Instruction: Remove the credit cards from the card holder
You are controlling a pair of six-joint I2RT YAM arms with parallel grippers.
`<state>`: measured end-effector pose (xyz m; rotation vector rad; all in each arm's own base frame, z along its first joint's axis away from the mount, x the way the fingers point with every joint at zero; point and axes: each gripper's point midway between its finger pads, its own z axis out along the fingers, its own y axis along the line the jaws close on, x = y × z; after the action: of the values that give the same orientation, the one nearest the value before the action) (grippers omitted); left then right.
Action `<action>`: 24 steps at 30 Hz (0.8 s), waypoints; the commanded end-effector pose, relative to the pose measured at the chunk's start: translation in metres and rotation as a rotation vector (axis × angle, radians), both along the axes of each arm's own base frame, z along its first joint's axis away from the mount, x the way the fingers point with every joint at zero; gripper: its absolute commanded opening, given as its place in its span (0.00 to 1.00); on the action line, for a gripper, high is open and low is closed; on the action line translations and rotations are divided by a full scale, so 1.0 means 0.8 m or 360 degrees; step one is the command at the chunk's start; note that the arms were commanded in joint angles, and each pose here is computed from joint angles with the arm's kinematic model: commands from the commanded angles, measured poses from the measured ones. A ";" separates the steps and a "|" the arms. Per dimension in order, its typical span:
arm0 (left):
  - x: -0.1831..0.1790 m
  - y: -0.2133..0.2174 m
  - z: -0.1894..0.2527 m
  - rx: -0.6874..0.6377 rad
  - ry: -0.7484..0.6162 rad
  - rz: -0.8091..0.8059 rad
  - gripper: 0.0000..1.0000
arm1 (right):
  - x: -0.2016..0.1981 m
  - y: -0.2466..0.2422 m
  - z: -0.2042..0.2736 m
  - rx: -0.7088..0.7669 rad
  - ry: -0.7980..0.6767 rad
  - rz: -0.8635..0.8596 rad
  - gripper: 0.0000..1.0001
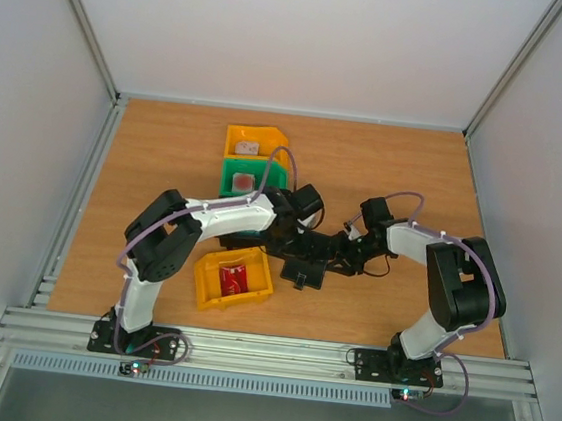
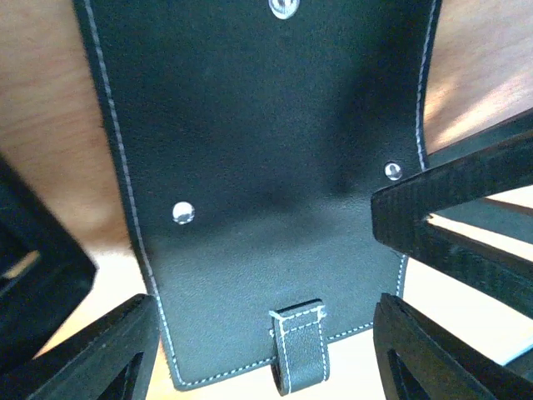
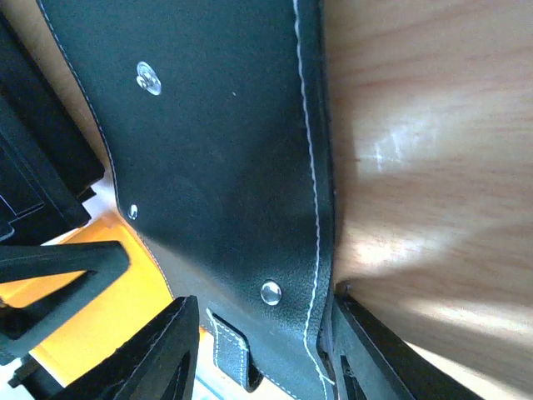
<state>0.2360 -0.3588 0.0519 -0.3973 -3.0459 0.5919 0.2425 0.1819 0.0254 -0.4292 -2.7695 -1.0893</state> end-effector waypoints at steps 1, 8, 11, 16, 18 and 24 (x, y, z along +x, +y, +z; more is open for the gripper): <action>0.002 -0.002 -0.030 0.0077 0.0015 0.0017 0.70 | 0.011 -0.031 -0.031 -0.0258 -0.0108 0.0003 0.45; 0.005 -0.014 -0.059 0.0038 0.0021 -0.0020 0.59 | 0.021 -0.015 -0.012 -0.0114 -0.0237 0.0017 0.40; 0.003 -0.016 -0.068 0.0039 0.0037 -0.0045 0.52 | 0.025 -0.004 -0.007 -0.0015 -0.0242 0.0010 0.35; 0.005 -0.021 -0.069 0.0009 0.0005 -0.0058 0.52 | 0.027 0.005 0.000 0.0076 -0.0242 -0.0010 0.27; 0.004 -0.028 -0.067 -0.0016 -0.0011 -0.0073 0.52 | 0.028 0.014 0.009 0.0170 -0.0260 -0.0011 0.23; 0.010 -0.037 -0.068 -0.0045 -0.0057 -0.0096 0.52 | 0.018 0.029 0.044 0.0280 -0.0312 0.0050 0.12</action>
<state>0.2353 -0.3629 0.0262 -0.4028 -3.0255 0.5488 0.2612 0.1797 0.0238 -0.4113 -2.8649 -1.2115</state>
